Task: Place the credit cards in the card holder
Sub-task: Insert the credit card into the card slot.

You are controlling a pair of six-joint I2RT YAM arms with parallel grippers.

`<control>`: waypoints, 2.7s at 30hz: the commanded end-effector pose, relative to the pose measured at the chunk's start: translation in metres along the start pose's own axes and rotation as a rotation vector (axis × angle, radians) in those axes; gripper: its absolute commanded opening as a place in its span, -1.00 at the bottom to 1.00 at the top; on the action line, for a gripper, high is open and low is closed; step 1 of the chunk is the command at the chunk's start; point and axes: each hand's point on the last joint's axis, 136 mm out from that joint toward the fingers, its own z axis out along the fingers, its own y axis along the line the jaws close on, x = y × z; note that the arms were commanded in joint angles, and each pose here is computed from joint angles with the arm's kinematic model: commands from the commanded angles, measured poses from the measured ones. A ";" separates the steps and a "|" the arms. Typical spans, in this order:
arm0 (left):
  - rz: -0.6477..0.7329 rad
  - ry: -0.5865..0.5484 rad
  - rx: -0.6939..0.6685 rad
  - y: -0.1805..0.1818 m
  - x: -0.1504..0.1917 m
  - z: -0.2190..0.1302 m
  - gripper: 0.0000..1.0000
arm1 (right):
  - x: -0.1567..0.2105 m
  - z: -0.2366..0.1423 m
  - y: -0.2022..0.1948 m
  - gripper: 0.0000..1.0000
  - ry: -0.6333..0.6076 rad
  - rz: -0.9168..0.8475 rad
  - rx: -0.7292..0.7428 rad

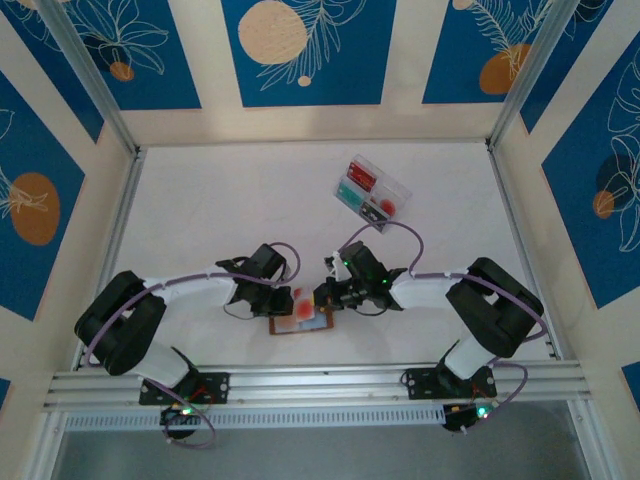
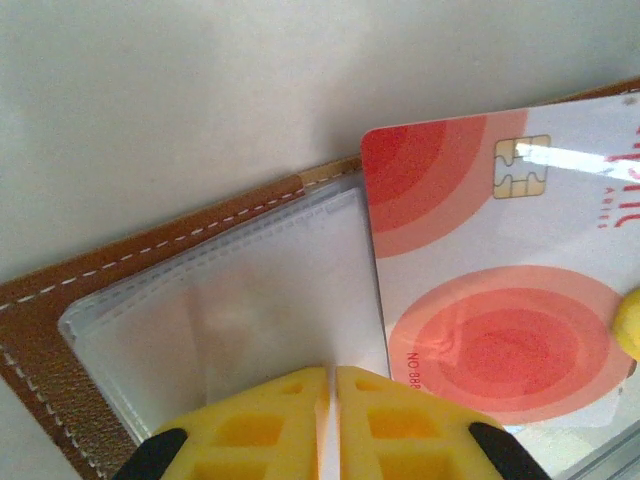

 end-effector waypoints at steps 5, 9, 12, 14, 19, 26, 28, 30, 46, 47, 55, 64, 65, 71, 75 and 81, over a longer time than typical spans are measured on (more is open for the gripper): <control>-0.033 0.059 -0.083 0.023 0.020 0.004 -0.76 | 0.006 -0.001 -0.007 -1.00 -0.005 -0.034 0.050; -0.037 0.060 -0.083 0.024 0.019 0.004 -0.76 | 0.008 -0.002 -0.008 -1.00 -0.003 -0.044 0.058; -0.036 0.059 -0.086 0.024 0.019 0.003 -0.76 | 0.011 -0.001 -0.008 -1.00 0.005 -0.049 0.061; -0.037 0.060 -0.082 0.023 0.019 0.004 -0.76 | 0.013 0.001 -0.006 -1.00 0.010 -0.053 0.059; -0.038 0.059 -0.080 0.022 0.019 0.004 -0.76 | 0.018 0.005 -0.003 -1.00 0.019 -0.060 0.060; -0.038 0.059 -0.078 0.022 0.019 0.005 -0.76 | 0.020 0.006 0.001 -1.00 0.031 -0.060 0.044; -0.039 0.061 -0.077 0.022 0.019 0.005 -0.76 | 0.020 0.007 0.003 -1.00 0.035 -0.058 0.038; -0.039 0.061 -0.077 0.022 0.019 0.005 -0.76 | 0.019 0.007 0.004 -1.00 0.037 -0.053 0.026; -0.040 0.064 -0.077 0.023 0.020 0.006 -0.76 | 0.016 0.009 0.011 -0.62 0.080 0.001 -0.085; -0.040 0.064 -0.077 0.024 0.020 0.006 -0.77 | 0.016 0.010 0.011 -0.62 0.084 0.000 -0.084; -0.038 0.063 -0.082 0.024 0.020 0.006 -0.77 | 0.021 0.011 0.003 -0.98 0.101 0.019 -0.042; -0.039 0.062 -0.085 0.025 0.020 0.005 -0.77 | 0.031 0.009 -0.004 -1.00 0.184 0.044 0.003; -0.039 0.063 -0.085 0.025 0.020 0.005 -0.77 | 0.031 0.010 -0.005 -1.00 0.190 0.051 0.007; -0.038 0.062 -0.086 0.025 0.020 0.005 -0.77 | 0.034 0.008 -0.013 -1.00 0.201 0.081 0.036; -0.040 0.063 -0.088 0.026 0.021 0.005 -0.77 | 0.035 0.005 -0.018 -1.00 0.203 0.098 0.049; -0.043 0.064 -0.091 0.027 0.020 0.005 -0.77 | 0.039 0.007 -0.023 -1.00 0.221 0.109 0.067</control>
